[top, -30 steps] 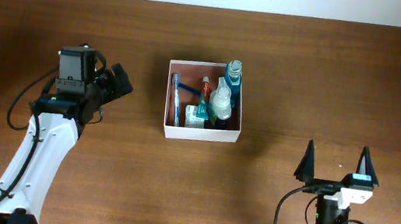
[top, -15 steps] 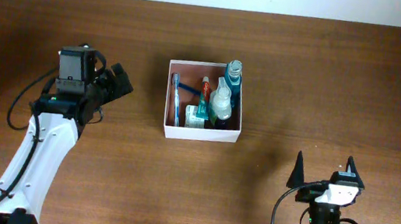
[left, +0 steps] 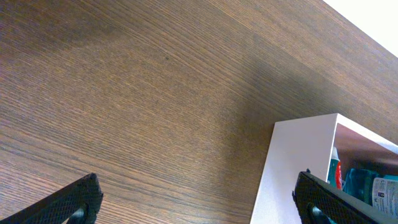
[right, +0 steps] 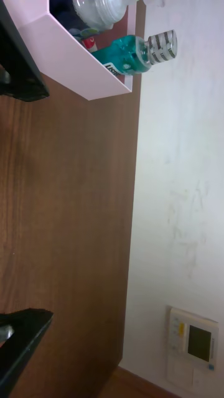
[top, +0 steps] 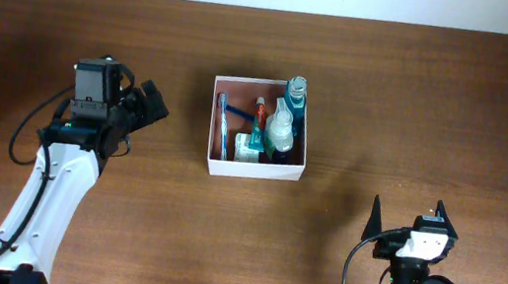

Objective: Pack container

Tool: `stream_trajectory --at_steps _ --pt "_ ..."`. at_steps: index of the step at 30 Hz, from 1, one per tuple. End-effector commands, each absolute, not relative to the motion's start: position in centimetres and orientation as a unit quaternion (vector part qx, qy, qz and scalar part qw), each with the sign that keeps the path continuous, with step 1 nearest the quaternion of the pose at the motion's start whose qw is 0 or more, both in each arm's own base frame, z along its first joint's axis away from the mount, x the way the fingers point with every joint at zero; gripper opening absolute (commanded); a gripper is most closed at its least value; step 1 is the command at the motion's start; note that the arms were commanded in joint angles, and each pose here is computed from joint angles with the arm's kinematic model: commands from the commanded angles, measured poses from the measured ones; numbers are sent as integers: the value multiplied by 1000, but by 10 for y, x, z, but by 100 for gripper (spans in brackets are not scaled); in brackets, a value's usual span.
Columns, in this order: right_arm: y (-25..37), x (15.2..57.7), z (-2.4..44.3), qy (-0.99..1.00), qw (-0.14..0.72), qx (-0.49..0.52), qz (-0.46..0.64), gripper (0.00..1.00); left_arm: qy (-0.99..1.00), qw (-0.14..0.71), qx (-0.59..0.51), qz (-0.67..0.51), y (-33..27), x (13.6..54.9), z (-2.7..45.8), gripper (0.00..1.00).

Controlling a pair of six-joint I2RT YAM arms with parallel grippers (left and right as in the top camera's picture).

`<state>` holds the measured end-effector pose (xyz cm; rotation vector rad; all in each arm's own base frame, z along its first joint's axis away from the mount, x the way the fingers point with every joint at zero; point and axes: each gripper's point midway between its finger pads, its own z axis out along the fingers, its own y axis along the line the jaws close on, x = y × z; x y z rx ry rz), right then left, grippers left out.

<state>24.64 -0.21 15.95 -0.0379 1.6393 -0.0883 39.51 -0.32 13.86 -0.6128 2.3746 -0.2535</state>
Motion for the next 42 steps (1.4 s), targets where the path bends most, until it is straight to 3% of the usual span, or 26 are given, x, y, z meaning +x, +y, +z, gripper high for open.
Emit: stream_trajectory --at_steps 1,28,35,42 --pt "-4 246 158 731 680 -15 -43 99 906 343 -229 -96 -2 397 147 99" --pt "-4 246 158 731 680 -15 -43 99 910 331 -230 -93 -2 392 142 99" --pt "-4 246 158 731 680 -15 -43 99 910 330 -240 -67 8 367 121 99" --pt "-4 246 158 731 680 -15 -43 99 867 432 -235 -86 10 334 99 99"
